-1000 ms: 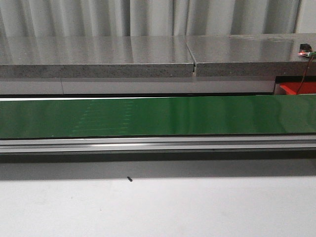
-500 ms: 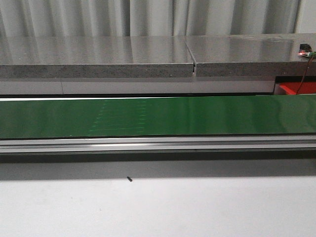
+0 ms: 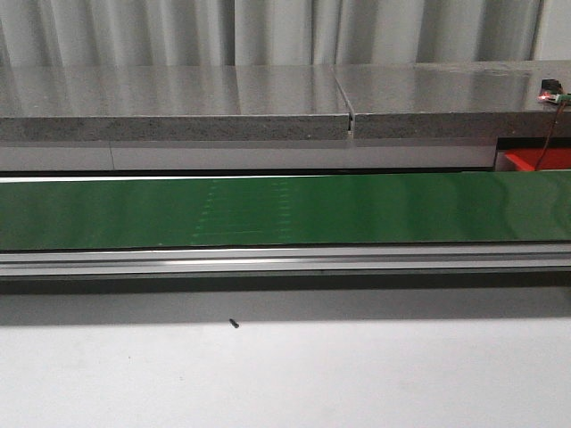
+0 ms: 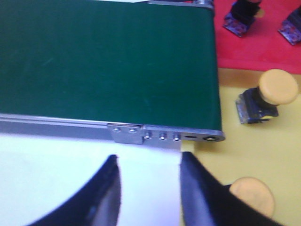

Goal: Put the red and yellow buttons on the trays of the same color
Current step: 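Raise the right gripper back over the belt end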

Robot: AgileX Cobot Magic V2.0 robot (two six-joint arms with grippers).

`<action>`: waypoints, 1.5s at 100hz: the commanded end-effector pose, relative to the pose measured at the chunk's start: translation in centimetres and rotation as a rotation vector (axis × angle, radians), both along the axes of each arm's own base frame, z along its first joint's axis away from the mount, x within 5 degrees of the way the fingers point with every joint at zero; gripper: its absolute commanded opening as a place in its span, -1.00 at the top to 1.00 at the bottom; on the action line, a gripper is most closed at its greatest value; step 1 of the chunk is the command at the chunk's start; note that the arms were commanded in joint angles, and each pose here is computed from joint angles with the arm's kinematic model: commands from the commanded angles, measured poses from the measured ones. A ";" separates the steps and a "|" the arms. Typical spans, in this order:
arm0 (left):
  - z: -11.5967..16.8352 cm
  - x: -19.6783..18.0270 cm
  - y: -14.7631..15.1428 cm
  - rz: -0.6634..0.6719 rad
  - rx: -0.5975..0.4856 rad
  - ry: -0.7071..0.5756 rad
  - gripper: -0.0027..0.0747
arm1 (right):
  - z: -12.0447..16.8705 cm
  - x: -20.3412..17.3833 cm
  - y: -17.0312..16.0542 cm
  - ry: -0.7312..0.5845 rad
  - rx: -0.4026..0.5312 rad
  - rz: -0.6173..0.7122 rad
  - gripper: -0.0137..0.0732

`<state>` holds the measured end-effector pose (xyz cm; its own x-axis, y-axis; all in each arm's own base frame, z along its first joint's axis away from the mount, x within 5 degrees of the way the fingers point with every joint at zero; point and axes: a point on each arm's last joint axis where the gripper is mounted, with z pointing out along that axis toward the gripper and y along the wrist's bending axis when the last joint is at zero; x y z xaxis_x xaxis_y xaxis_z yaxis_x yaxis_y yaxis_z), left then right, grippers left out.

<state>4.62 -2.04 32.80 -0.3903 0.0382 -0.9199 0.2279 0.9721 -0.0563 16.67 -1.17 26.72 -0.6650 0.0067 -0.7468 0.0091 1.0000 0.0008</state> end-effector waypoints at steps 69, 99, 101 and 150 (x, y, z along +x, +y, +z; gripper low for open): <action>1.3 0.2 0.0 0.006 -0.035 -0.078 0.98 | 4.6 -6.0 0.6 -0.409 -0.053 -0.011 0.84; 1.3 0.2 0.0 0.006 -0.035 -0.078 0.98 | 4.6 -6.2 0.7 -0.418 -0.054 -0.011 0.84; 1.3 0.2 0.0 0.006 -0.035 -0.078 0.98 | 4.6 -6.2 0.7 -0.418 -0.054 -0.011 0.84; 1.3 0.2 0.0 0.006 -0.035 -0.078 0.98 | 4.6 -6.2 0.7 -0.418 -0.054 -0.011 0.84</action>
<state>4.60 -2.07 32.80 -0.3900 0.0411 -0.9199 0.2350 0.9704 -0.0563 10.21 -0.36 29.81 -0.4013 -0.0219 -0.9157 0.0144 0.9994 -0.0302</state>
